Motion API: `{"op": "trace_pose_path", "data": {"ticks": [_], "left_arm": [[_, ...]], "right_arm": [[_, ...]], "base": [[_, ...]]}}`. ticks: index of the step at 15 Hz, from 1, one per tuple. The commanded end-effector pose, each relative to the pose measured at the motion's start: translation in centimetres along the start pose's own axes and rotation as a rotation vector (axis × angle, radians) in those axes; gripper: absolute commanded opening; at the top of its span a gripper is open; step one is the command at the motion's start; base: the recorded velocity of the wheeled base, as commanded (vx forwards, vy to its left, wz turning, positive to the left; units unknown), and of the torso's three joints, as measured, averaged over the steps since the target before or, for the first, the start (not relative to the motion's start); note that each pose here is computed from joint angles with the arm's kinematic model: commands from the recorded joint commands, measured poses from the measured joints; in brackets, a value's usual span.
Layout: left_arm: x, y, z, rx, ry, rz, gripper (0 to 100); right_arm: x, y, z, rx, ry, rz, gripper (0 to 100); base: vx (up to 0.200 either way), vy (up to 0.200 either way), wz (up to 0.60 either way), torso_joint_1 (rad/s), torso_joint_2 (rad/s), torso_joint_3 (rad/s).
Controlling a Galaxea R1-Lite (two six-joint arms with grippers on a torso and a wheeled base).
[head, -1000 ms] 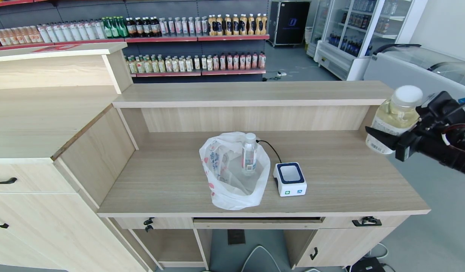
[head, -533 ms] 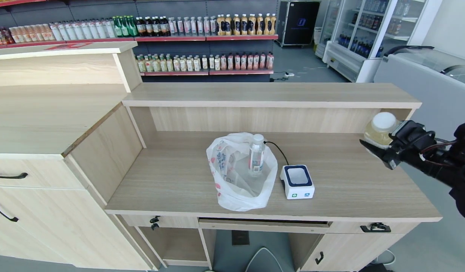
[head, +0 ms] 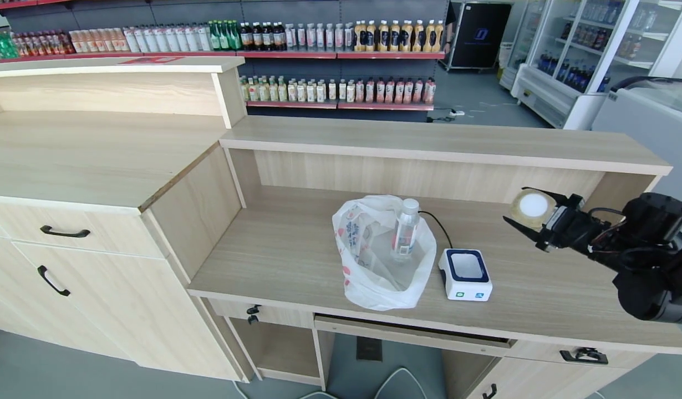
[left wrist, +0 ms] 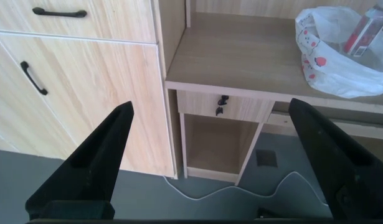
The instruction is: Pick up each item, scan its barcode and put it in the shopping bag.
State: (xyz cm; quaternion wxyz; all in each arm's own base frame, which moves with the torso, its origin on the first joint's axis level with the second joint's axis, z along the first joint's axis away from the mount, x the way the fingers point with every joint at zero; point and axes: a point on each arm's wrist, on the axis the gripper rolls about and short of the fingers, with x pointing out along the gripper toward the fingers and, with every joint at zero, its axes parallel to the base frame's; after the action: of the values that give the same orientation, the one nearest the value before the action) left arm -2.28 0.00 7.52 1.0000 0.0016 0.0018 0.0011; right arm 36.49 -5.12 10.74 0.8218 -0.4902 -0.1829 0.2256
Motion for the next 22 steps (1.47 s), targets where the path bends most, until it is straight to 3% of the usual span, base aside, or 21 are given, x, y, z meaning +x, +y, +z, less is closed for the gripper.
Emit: {"op": "trace_pose_path", "data": {"ticks": [1,4,16,22], "left_arm": [[0.0,0.0,0.0,0.0,-0.001,0.001,100],[0.0,0.0,0.0,0.0,-0.001,0.001,100],[0.0,0.0,0.0,0.0,-0.001,0.001,100],[0.0,0.0,0.0,0.0,-0.001,0.001,100]], "right_arm": [[0.3,1.7,-1.5,0.025,-0.021,0.041,0],[0.5,2.8,-2.0,0.009,-0.086,0.069,0],[2.1,5.1,-5.1,-0.037,-0.126,0.101,0],[2.2,6.0,-5.4,-0.052,-0.138,0.122,0]], "base": [[0.0,0.0,0.0,0.0,0.0,0.0],[0.0,0.0,0.0,0.0,0.0,0.0],[0.0,0.0,0.0,0.0,0.0,0.0],[0.0,0.0,0.0,0.0,0.0,0.0]]}}
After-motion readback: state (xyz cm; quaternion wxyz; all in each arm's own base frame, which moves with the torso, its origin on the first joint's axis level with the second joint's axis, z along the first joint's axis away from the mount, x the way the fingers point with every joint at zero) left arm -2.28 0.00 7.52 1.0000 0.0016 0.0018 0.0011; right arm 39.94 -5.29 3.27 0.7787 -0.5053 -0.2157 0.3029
